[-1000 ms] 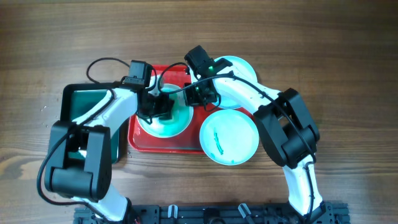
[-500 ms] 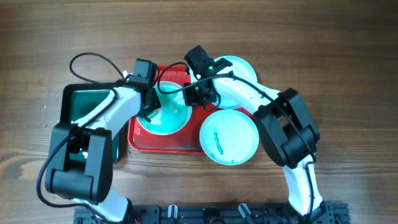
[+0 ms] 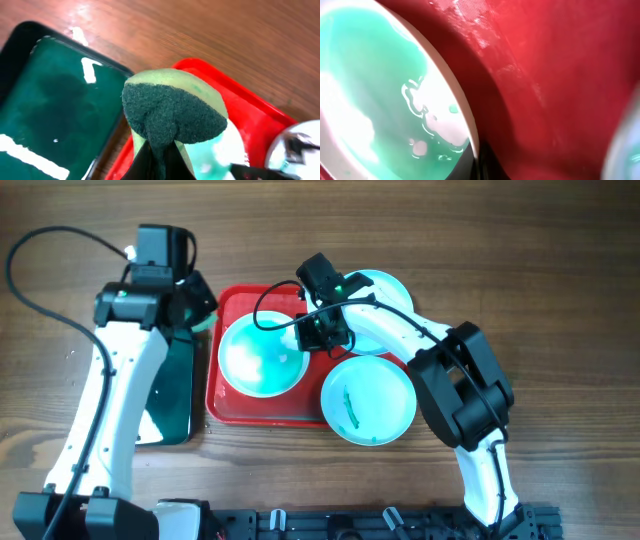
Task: Clean dirty plates on tray and stack at the side
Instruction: 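Lift the sponge away with the left gripper and tilt the plate up, then carry the white plate right and set it on the table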
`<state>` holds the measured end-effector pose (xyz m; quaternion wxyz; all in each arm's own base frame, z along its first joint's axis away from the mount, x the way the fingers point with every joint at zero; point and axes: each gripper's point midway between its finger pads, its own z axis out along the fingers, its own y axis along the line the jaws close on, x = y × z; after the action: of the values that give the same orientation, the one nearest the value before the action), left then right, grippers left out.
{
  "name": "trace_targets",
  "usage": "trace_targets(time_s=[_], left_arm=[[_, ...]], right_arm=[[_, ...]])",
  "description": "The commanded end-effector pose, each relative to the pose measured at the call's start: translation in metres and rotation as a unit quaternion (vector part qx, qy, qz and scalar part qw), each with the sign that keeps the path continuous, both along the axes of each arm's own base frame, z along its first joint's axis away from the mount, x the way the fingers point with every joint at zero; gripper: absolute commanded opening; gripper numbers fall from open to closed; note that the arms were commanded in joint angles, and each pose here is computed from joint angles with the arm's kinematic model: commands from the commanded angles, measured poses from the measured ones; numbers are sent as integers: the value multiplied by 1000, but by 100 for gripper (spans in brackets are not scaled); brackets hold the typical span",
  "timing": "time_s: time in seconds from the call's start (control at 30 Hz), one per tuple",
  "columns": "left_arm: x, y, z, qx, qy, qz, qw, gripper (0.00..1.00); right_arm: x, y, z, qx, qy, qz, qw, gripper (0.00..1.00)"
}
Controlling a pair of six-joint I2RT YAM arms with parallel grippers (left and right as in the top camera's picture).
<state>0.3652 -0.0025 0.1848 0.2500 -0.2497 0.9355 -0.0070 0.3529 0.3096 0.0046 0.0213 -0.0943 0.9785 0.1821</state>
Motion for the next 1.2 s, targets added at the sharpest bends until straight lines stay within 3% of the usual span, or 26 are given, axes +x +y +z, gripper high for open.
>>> trace_targets(time_s=[0.0,0.17,0.53,0.9,1.17], left_arm=[[-2,15,-4,-6,9,25,1000,4],[-2,18,-4,-6,9,29,1000,4],[-2,18,-4,-6,9,29,1000,4],[-2,18,-4,-6,9,29,1000,4],[-2,18,-4,-6,9,29,1000,4]], right_arm=[[29,-24,60,-55,-112,-22,992,4],[39,-45,130,-164,-269,-17,949,4],[8,-22,195,-317,-457,-10,831,4],[-34,-17,278,-429,-613,-68,660,4],[-38,-9,282,-424,-620,-69,656,4]])
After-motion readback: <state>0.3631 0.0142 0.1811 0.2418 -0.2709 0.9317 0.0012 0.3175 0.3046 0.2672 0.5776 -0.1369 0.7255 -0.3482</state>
